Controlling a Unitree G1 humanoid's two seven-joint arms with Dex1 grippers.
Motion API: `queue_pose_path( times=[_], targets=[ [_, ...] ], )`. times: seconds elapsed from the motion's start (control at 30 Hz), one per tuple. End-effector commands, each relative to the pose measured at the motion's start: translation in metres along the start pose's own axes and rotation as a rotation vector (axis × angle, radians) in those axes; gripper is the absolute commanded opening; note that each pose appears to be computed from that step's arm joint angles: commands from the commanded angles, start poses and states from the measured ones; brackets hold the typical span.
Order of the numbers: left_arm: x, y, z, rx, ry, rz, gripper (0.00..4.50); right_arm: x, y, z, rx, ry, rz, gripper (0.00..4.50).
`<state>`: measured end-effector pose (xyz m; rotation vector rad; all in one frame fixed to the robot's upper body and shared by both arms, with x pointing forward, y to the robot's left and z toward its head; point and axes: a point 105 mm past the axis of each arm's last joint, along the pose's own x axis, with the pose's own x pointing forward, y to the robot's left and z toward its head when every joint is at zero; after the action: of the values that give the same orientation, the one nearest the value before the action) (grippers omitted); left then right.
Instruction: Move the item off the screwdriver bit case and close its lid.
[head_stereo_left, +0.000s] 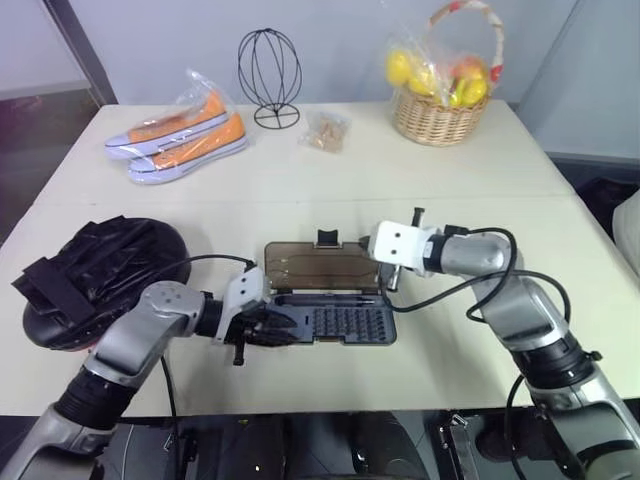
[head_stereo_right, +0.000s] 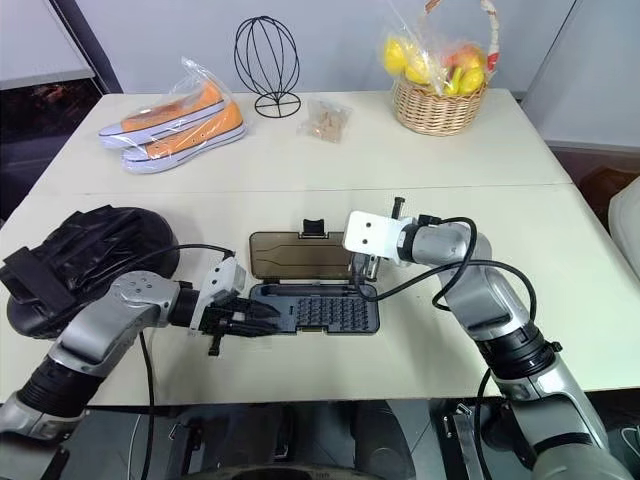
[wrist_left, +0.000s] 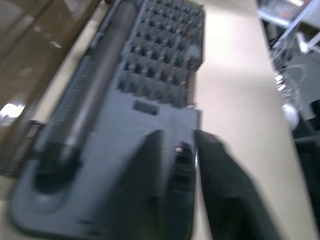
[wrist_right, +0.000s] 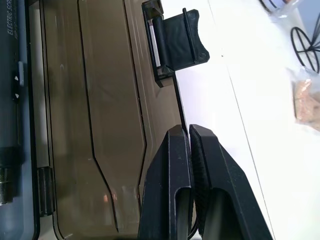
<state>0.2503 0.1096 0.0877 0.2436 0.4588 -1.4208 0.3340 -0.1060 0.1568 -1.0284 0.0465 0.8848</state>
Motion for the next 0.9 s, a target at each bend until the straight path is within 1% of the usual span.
queue_pose_path(
  times=[0.03,0.07,0.2,0.27,0.33,0.43,0.5,0.53,0.57,0.6,0.63,0.7,0.77,0.83,0.9],
  targets=[
    [-0.007,-0.004,0.006,-0.033,-0.017,-0.002,3.33,-0.012,-0.022,0.007,-0.048,-0.012,-0.112,0.00],
    [-0.012,-0.008,0.015,-0.032,-0.045,-0.026,3.77,-0.011,-0.021,0.006,-0.048,-0.010,-0.110,0.00],
    [-0.032,-0.015,0.056,-0.060,-0.156,-0.093,3.77,-0.011,-0.020,0.006,-0.064,-0.014,-0.103,0.00],
    [-0.048,-0.012,0.087,-0.076,-0.256,-0.118,3.77,-0.011,-0.019,0.006,-0.074,-0.017,-0.099,0.00],
    [-0.064,-0.001,0.116,-0.094,-0.359,-0.103,3.77,-0.012,-0.016,0.005,-0.082,-0.018,-0.092,0.00],
    [-0.089,0.032,0.157,-0.122,-0.524,-0.014,3.77,-0.012,-0.012,0.005,-0.099,-0.020,-0.077,0.00],
    [-0.102,0.067,0.173,-0.125,-0.599,0.125,3.77,-0.012,-0.010,0.005,-0.111,-0.024,-0.073,0.00],
    [-0.104,0.085,0.174,-0.130,-0.602,0.211,3.77,-0.012,-0.010,0.006,-0.115,-0.025,-0.072,0.00],
    [-0.104,0.106,0.169,-0.121,-0.570,0.313,3.77,-0.012,-0.010,0.006,-0.120,-0.028,-0.072,0.00],
    [-0.104,0.120,0.164,-0.101,-0.543,0.384,3.77,-0.012,-0.010,0.007,-0.124,-0.033,-0.073,0.00],
    [-0.103,0.128,0.161,-0.085,-0.522,0.421,3.77,-0.012,-0.010,0.008,-0.127,-0.037,-0.074,0.00],
    [-0.095,0.155,0.139,-0.045,-0.400,0.537,3.24,-0.014,-0.010,0.012,-0.145,-0.055,-0.073,0.00],
    [-0.087,0.167,0.121,0.015,-0.283,0.589,2.48,-0.014,-0.010,0.015,-0.151,-0.064,-0.075,0.00],
    [-0.070,0.176,0.092,0.110,-0.098,0.625,1.44,-0.016,-0.010,0.016,-0.166,-0.067,-0.077,0.00],
    [-0.059,0.177,0.075,0.181,0.003,0.602,0.35,-0.017,-0.010,0.017,-0.171,-0.068,-0.077,0.00]
  ],
)
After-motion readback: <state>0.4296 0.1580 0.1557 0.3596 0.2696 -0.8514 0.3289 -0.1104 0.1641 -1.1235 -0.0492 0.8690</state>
